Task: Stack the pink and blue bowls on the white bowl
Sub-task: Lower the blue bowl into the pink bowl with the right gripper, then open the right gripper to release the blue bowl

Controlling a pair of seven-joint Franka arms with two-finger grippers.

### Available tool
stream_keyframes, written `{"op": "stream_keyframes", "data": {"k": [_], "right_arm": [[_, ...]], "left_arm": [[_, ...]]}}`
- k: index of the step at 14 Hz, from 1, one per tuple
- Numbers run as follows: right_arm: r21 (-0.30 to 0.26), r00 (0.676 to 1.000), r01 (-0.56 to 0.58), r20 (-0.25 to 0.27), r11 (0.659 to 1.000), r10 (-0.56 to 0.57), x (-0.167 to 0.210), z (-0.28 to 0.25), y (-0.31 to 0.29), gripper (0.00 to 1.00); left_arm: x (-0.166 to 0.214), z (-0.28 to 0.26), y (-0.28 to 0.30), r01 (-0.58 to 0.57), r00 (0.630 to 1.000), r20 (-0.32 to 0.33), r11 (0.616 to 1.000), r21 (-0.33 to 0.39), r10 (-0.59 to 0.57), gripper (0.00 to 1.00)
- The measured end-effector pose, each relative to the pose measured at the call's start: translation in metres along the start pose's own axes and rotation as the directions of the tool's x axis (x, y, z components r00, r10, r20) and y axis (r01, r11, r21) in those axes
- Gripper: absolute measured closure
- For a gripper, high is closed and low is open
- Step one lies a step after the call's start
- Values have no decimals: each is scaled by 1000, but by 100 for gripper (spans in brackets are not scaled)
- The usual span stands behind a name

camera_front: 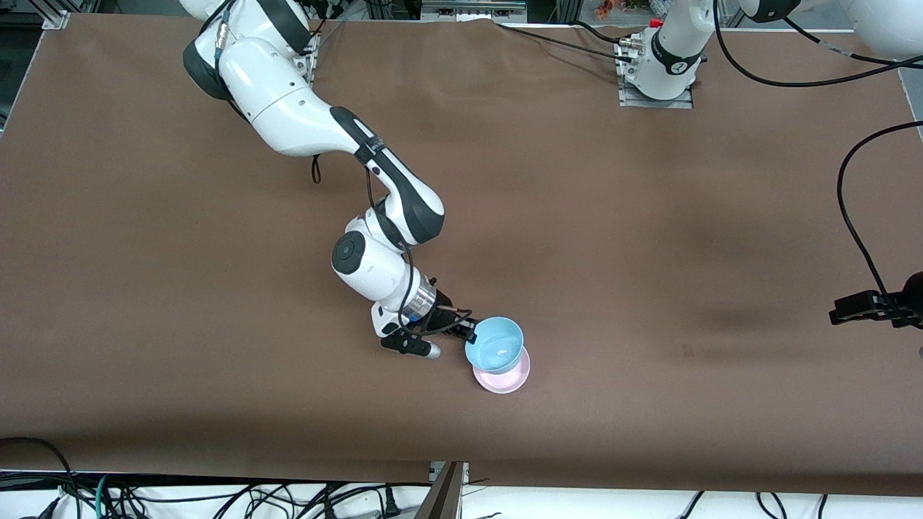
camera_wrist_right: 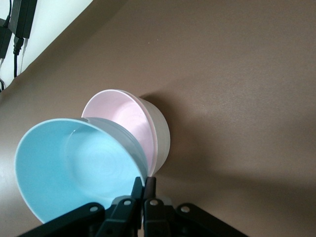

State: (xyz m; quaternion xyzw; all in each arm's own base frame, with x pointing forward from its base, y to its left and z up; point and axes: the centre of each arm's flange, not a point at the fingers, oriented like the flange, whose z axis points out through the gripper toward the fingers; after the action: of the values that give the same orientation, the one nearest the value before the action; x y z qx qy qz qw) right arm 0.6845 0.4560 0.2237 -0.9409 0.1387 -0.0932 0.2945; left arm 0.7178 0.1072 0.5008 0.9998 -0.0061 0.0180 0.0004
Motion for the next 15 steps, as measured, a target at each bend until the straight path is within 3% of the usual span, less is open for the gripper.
{"op": "stream_keyframes", "data": {"k": [15], "right_arm": [[-1, 991, 133, -13, 991, -133, 9, -2, 0, 97]], "left_arm": [[0, 0, 0, 0, 1000, 1, 1000, 0, 0, 0]]}}
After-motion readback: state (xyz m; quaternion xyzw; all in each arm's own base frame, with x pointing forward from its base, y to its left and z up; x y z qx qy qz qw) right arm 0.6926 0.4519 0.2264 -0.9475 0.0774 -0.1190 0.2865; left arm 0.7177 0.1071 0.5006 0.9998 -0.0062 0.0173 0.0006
